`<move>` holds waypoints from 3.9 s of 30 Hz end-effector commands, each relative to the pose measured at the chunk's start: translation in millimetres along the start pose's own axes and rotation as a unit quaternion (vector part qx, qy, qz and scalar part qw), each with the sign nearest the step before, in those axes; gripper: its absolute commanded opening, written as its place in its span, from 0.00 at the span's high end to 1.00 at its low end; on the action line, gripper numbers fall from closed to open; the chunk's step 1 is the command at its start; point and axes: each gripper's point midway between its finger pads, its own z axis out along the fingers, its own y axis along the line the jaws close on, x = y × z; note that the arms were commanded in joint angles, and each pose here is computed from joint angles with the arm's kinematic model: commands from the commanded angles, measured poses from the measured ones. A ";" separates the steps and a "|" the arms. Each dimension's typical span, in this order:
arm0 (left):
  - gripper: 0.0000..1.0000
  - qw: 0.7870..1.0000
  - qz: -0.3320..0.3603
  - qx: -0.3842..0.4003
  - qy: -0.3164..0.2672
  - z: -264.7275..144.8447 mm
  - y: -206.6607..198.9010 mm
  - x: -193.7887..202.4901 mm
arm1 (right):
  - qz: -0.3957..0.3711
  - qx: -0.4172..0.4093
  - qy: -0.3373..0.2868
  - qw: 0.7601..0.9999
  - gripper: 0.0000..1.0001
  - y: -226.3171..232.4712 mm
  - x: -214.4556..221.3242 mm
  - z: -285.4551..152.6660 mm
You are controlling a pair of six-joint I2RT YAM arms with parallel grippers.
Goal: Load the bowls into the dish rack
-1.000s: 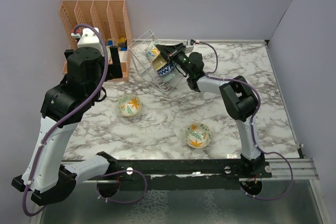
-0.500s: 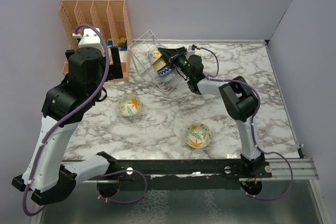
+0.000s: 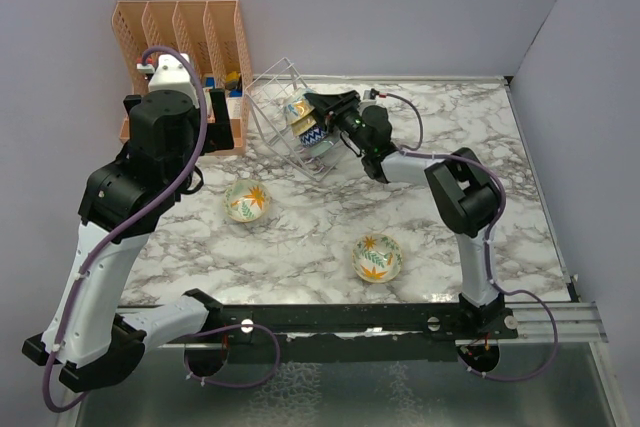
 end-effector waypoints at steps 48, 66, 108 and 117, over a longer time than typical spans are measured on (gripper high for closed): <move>0.01 1.000 -0.023 0.002 -0.016 -5.5 2.0 -5.4 | -0.059 0.145 0.004 0.988 0.54 9.1 -9.7 -16.9; 0.01 1.000 -0.022 0.003 -0.018 -2.3 0.1 -2.7 | -0.172 0.235 0.004 0.957 0.54 24.3 -22.3 -60.8; 0.01 0.999 -0.020 0.022 0.016 11.9 -16.0 20.2 | -0.508 0.546 0.397 0.535 0.43 -120.8 113.2 -381.8; 0.01 1.000 -0.017 0.011 0.013 9.4 -10.2 18.9 | -0.545 0.526 0.410 0.508 0.47 -146.4 127.1 -377.9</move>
